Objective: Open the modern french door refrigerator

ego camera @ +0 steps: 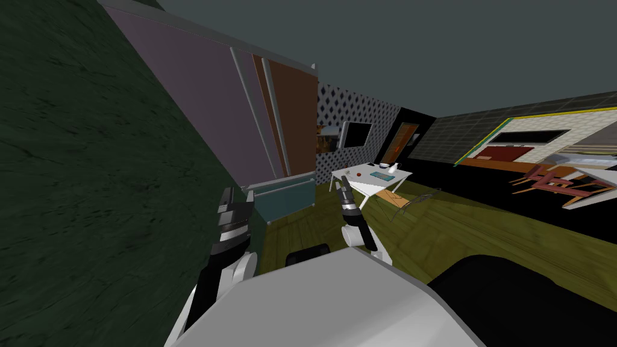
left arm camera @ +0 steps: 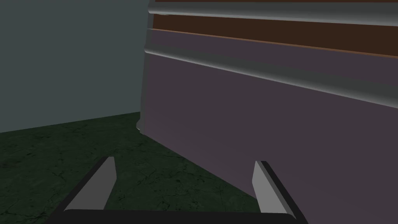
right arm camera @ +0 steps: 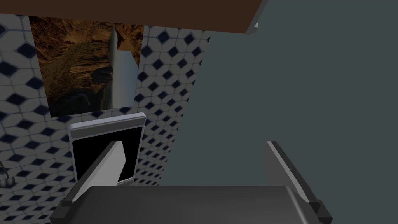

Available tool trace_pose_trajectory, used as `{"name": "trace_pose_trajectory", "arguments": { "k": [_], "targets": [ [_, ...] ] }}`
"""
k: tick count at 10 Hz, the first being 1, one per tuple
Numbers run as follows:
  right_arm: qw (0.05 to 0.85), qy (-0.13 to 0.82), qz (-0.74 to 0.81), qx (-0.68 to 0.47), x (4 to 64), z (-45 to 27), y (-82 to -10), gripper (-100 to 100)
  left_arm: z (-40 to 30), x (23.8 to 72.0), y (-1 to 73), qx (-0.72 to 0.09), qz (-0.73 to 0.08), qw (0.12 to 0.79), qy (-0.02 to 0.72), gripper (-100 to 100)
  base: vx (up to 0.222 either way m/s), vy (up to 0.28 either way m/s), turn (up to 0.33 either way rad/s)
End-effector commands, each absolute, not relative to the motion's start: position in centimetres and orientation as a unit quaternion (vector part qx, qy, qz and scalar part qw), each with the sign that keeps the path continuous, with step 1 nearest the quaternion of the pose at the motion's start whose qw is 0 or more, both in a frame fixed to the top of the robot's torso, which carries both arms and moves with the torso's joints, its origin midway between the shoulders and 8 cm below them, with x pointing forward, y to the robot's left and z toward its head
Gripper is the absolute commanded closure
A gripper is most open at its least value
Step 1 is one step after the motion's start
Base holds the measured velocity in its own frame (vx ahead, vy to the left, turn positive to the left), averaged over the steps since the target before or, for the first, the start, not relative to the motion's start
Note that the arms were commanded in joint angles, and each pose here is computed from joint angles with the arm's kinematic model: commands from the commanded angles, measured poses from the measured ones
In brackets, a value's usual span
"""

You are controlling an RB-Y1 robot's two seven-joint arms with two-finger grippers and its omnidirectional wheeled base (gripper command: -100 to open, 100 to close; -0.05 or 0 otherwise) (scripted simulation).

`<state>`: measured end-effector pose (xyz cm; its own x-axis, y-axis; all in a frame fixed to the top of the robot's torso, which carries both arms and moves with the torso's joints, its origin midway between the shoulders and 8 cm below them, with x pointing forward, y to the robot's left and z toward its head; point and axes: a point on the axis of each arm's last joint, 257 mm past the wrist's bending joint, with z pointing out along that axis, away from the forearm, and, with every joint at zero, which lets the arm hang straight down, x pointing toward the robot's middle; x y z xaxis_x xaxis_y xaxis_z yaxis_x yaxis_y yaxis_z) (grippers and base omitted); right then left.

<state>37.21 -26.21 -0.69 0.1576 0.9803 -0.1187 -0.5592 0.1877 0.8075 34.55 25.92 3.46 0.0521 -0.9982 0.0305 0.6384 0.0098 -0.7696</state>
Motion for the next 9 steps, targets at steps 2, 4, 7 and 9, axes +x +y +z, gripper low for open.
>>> {"name": "trace_pose_trajectory", "arguments": {
  "k": [2,4,7,9],
  "targets": [
    [0.693,0.336,0.555,0.313,37.21,-0.69,-26.21,0,3.47,34.55,25.92,-0.318,-0.628,0.652,0.283,0,0.000,0.000,0.000],
    [0.693,0.336,0.555,0.313,37.21,-0.68,-26.21,0,3.47,34.55,25.92,-0.318,-0.628,0.652,0.283,0,0.000,0.000,0.000],
    [0.693,0.336,0.555,0.313,37.21,-0.68,-26.21,0,3.48,34.55,25.92,-0.318,-0.628,0.652,0.283,0,0.000,0.000,0.000],
    [0.693,0.336,0.555,0.313,37.21,-0.68,-26.21,0,3.48,34.55,25.92,-0.318,-0.628,0.652,0.283,0,0.000,0.000,0.000]
  ]
}}
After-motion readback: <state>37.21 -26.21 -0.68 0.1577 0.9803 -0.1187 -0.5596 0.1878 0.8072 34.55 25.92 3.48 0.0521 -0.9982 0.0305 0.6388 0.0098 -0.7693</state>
